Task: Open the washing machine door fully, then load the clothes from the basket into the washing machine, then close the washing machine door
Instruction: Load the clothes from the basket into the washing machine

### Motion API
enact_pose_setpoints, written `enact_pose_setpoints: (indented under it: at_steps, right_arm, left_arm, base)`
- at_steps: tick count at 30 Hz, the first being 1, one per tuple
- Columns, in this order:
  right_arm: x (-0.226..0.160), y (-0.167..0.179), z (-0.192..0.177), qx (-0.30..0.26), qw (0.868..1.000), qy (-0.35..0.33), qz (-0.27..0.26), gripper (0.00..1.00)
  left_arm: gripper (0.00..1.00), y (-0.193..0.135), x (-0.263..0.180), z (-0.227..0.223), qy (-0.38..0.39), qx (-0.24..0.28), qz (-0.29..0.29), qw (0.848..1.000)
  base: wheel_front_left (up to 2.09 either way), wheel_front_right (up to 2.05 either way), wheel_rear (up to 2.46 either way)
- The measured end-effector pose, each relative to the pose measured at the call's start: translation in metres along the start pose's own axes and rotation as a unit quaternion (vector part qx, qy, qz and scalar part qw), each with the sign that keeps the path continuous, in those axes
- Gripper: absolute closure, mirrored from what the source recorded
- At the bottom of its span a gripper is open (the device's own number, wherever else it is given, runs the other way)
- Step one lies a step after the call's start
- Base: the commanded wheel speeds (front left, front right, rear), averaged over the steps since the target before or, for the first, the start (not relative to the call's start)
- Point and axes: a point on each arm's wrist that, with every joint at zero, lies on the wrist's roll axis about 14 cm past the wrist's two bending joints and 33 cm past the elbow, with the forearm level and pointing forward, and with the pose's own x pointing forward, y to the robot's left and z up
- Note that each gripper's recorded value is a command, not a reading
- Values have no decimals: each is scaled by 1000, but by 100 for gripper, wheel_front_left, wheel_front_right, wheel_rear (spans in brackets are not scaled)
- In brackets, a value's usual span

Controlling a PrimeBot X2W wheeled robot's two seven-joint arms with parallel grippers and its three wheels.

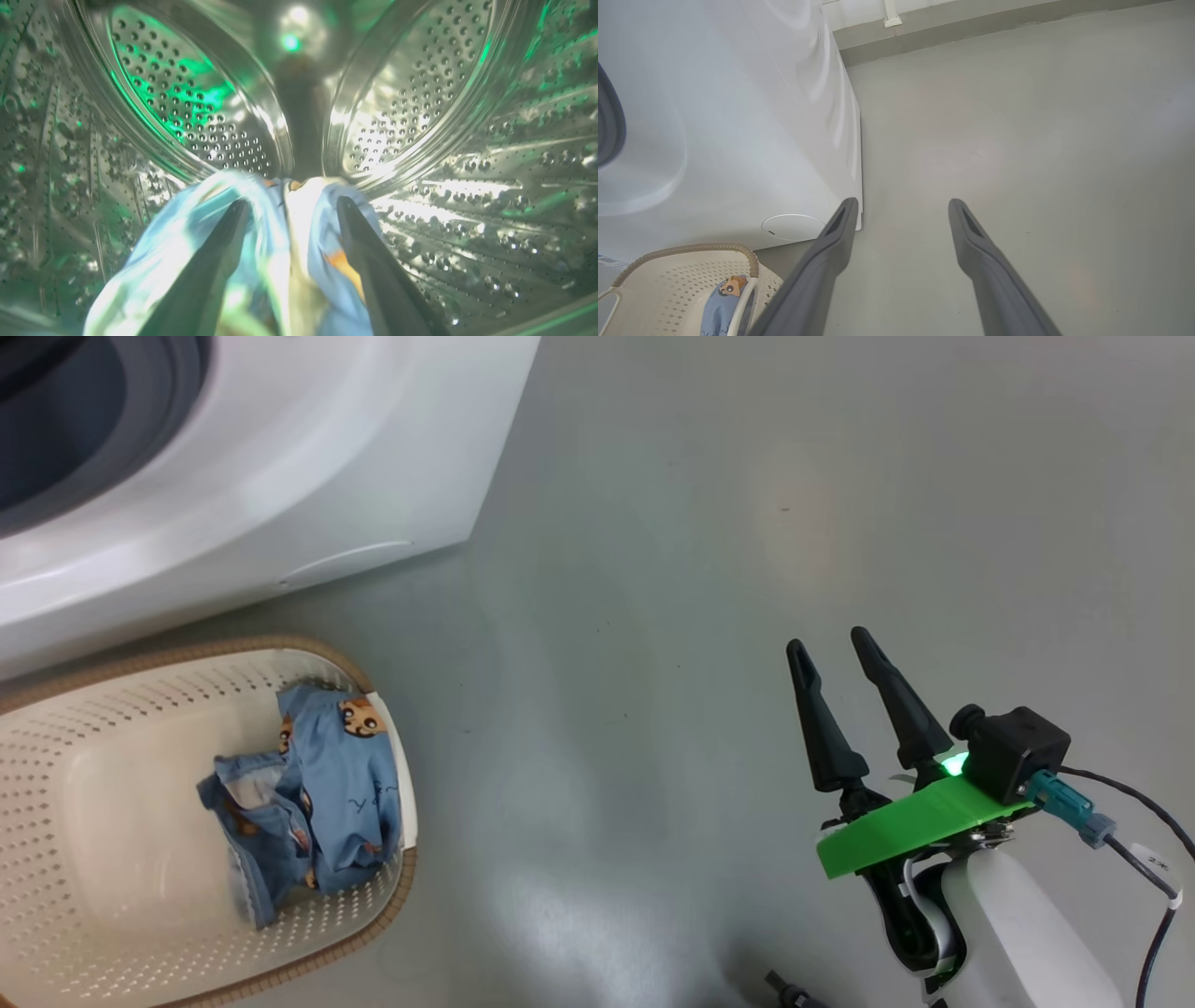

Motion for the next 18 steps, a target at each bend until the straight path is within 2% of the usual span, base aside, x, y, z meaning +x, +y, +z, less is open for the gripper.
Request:
enact_pose_setpoints:
  at_steps: [10, 18]
  right_arm:
    - [-1, 13, 18, 12, 999, -25, 18, 0]
    - [-6, 25, 30, 18, 998, -40, 34, 0]
  left_arm:
    - [0, -12, -28, -20, 46, 7, -24, 999]
    - [0, -22, -53, -12, 50, 17, -48, 997]
  base:
    - [0, 0, 0]
    - [0, 0, 0]
